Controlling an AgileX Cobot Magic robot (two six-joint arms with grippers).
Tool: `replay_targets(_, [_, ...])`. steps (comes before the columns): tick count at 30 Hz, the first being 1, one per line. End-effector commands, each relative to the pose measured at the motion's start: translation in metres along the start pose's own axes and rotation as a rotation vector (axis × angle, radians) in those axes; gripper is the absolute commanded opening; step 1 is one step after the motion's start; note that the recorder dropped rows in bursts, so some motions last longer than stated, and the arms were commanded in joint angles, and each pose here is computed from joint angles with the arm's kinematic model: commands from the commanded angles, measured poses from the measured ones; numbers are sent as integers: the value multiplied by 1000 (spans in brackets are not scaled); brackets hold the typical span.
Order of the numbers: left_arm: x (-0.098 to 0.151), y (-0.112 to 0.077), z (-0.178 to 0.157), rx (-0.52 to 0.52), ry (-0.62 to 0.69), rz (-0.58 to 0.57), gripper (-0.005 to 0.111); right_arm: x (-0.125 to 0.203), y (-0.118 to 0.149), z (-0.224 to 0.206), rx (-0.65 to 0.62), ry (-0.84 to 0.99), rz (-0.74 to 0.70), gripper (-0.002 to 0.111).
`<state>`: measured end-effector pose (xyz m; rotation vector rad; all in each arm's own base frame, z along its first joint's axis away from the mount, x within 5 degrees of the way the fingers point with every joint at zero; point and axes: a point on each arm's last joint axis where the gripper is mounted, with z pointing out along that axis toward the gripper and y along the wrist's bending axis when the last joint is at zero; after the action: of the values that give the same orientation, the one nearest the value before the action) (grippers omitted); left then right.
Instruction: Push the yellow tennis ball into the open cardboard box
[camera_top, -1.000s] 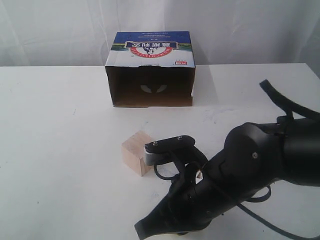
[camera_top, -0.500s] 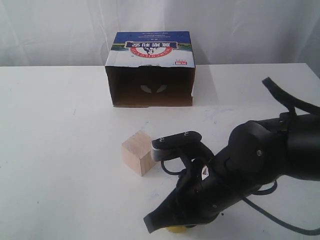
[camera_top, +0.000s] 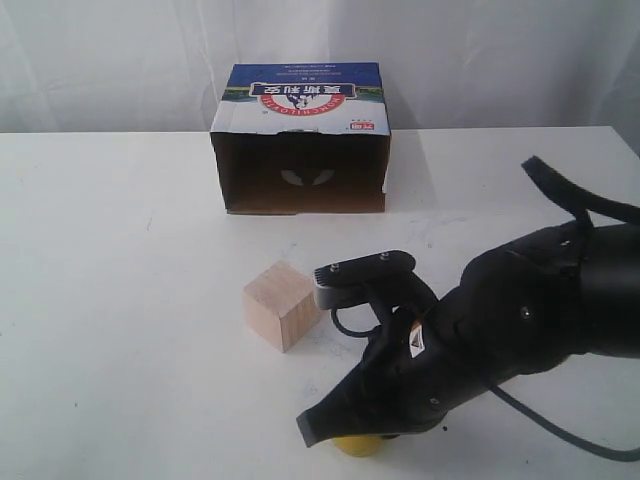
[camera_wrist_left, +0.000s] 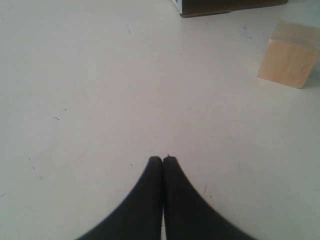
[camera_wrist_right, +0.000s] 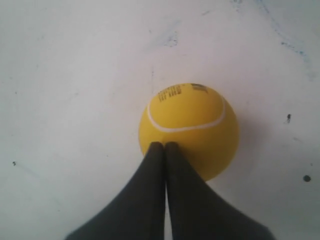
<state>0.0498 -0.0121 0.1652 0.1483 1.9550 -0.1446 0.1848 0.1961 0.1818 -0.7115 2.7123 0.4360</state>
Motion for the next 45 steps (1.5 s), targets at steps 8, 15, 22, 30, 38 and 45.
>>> replay_targets(8, [1,-1,0,12,-2,-36,0,-4,-7,1,52,-39,1,0])
replay_targets(15, [1,-1,0,12,-2,-36,0,-9,-14,0,98,-79,30,0])
replay_targets(22, [1,-1,0,14,-3,-40,0,-20,-28,-7,142,-126,68,0])
replay_targets(30, [1,-1,0,16,-3,-46,0,-50,-19,-40,149,-228,27,0])
replay_targets(38, [1,-1,0,19,-3,-51,0,-13,-3,-60,131,-66,91,0])
replay_targets(45, [1,-1,0,19,-3,-50,0,-1,4,-44,82,-87,75,0])
